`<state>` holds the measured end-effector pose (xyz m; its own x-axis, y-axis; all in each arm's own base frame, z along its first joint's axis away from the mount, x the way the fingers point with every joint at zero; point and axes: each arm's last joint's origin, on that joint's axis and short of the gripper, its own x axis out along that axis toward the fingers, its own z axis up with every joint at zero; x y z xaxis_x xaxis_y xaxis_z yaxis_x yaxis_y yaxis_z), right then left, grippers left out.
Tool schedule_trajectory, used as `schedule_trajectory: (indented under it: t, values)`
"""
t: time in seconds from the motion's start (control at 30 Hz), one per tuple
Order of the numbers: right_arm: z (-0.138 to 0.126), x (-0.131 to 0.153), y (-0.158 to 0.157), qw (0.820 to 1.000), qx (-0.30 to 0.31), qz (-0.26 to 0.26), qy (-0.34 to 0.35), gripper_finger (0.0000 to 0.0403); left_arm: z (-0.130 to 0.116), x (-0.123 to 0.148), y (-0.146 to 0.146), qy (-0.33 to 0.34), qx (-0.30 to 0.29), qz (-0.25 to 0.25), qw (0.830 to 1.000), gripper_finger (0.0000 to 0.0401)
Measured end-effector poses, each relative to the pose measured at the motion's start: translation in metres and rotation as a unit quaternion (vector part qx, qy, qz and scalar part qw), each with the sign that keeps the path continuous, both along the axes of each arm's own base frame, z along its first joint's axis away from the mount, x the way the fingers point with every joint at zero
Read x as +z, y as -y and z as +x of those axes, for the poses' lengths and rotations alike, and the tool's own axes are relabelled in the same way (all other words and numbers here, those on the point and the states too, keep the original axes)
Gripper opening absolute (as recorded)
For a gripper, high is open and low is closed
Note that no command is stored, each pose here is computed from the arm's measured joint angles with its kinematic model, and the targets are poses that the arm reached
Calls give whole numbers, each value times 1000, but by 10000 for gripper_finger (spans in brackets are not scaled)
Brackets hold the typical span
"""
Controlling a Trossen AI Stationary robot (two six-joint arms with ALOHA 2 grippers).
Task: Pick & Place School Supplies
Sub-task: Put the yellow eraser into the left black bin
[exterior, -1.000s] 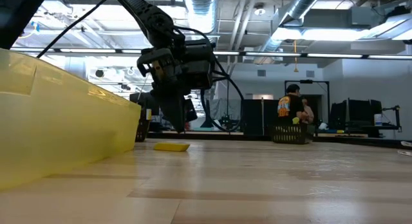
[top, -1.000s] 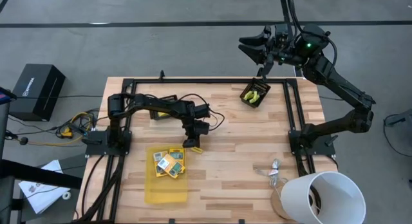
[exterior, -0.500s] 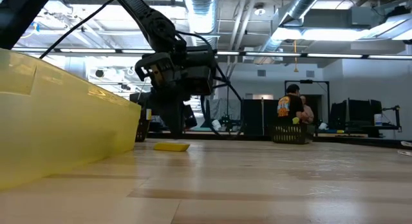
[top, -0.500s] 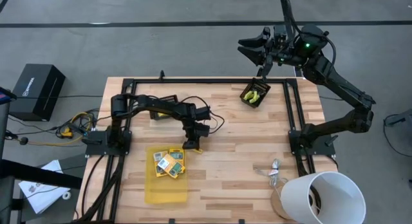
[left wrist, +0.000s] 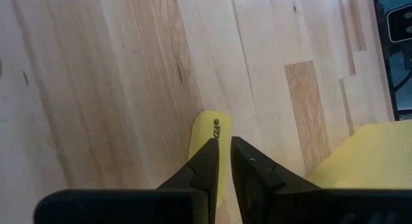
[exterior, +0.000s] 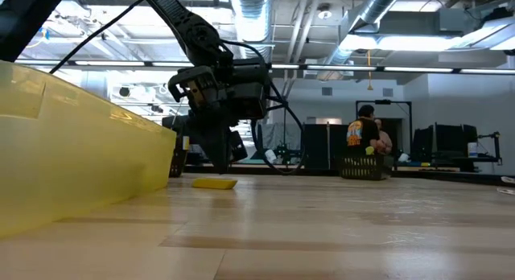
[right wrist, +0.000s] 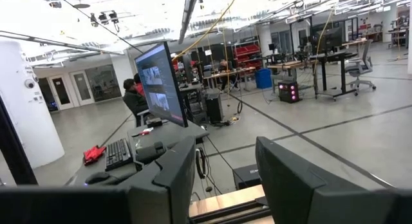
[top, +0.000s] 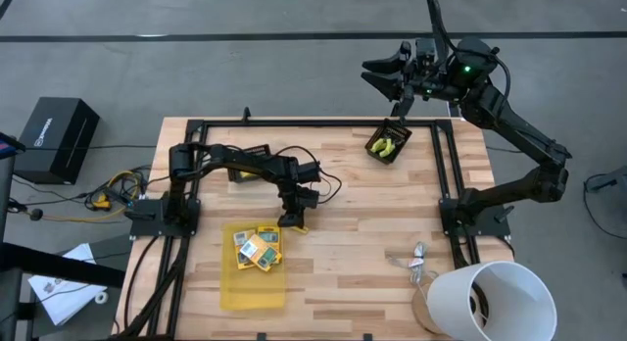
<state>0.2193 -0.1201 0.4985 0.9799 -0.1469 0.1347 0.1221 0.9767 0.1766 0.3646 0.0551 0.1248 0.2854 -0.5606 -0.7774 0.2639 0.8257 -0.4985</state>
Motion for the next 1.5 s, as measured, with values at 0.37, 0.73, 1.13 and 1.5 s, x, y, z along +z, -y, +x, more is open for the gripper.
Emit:
schedule_trajectory:
  t: [0.37, 0.73, 1.13, 1.5]
  values:
    - [0, 0, 0, 1000, 0, 0, 0, 154, 0, -13, 2, -23, 0, -33, 999, 35]
    - [0, 0, 0, 1000, 0, -1, 0, 154, 1, -18, 3, -23, -6, -41, 999, 35]
    - [0, 0, 0, 1000, -1, -4, 0, 154, -4, -19, -27, -18, 37, -37, 999, 35]
    - [0, 0, 0, 1000, -1, -5, -1, 154, -6, -22, -35, -20, 45, -24, 998, 35]
